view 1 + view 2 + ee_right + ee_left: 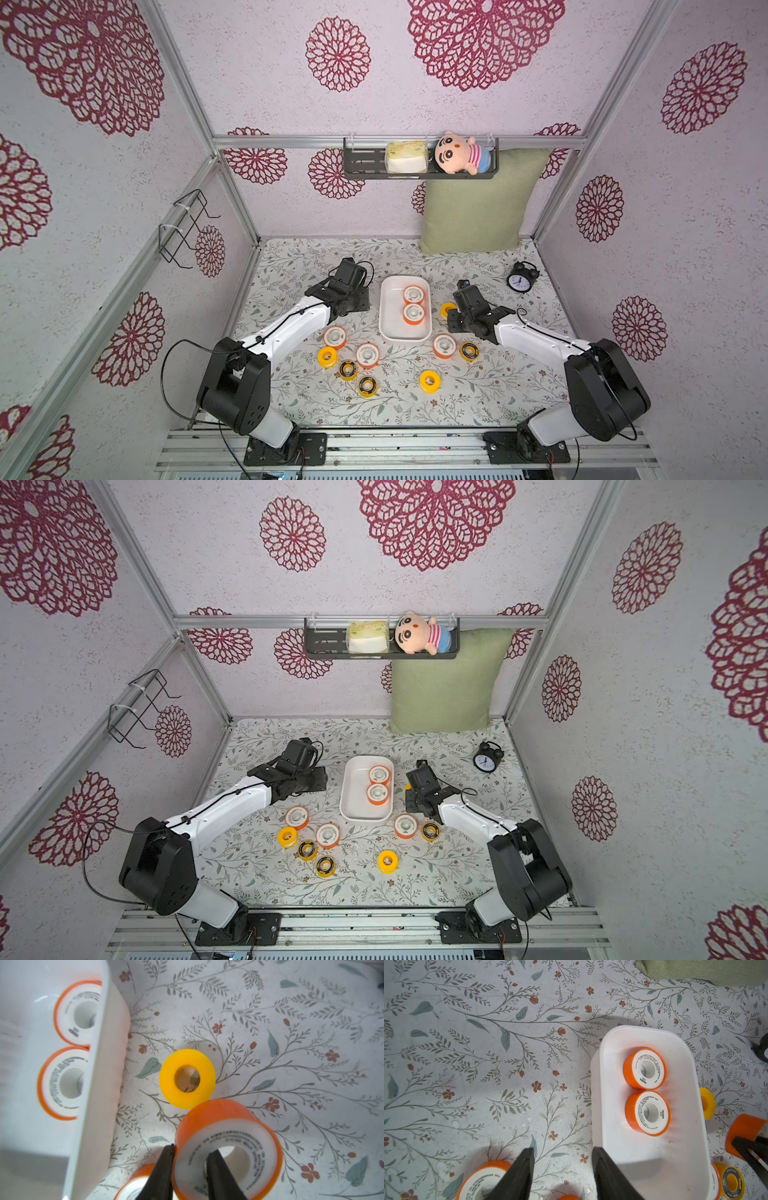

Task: Put the sealing tape into the storage box
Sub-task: Pick up the sealing tape at the center of the board, then place the sealing tape in the storage box.

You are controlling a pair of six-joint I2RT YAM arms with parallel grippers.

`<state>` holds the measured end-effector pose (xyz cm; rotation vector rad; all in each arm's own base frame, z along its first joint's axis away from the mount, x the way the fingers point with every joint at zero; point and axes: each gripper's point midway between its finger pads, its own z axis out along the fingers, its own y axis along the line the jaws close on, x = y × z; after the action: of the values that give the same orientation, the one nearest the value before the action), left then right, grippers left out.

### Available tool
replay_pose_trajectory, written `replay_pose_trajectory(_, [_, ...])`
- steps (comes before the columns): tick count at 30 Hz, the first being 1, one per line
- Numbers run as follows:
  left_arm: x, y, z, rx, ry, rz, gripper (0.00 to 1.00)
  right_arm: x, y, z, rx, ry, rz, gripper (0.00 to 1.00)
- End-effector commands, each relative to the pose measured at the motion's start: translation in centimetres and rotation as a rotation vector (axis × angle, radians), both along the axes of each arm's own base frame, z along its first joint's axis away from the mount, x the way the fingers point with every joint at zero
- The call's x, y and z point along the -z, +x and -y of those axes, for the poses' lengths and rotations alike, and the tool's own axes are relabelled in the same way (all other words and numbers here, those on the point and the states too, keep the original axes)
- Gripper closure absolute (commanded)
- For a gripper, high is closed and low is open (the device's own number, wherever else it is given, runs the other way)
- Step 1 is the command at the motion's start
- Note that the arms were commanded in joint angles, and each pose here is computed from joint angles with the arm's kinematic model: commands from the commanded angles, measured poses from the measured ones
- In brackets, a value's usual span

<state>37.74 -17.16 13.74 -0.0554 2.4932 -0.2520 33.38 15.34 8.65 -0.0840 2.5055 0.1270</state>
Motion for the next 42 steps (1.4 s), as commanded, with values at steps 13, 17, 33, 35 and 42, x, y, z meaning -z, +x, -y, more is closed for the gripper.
replay_pose_trajectory(13, [-0.8, -0.2, -0.9, -0.022, 0.012, 0.032, 0.48, -11.4, 1.3, -8.2, -0.287, 0.413, 0.238, 0.72])
replay_pose_trajectory(17, [-0.9, -0.3, -1.1, -0.028, 0.012, 0.034, 0.48, -12.1, 1.2, -10.1, -0.357, 0.486, 0.233, 0.72])
replay_pose_trajectory(33, [-0.8, -0.5, -1.5, -0.038, 0.020, 0.035, 0.48, -8.4, 0.8, -17.3, -0.525, 0.465, 0.076, 0.72])
replay_pose_trajectory(35, [-0.8, -0.6, -1.5, -0.038, 0.021, 0.034, 0.48, -7.7, 0.6, -17.9, -0.536, 0.455, 0.051, 0.72])
replay_pose_trajectory(42, [-0.7, -0.6, -1.8, -0.042, 0.024, 0.034, 0.48, -4.9, -0.3, -19.2, -0.569, 0.410, -0.054, 0.72])
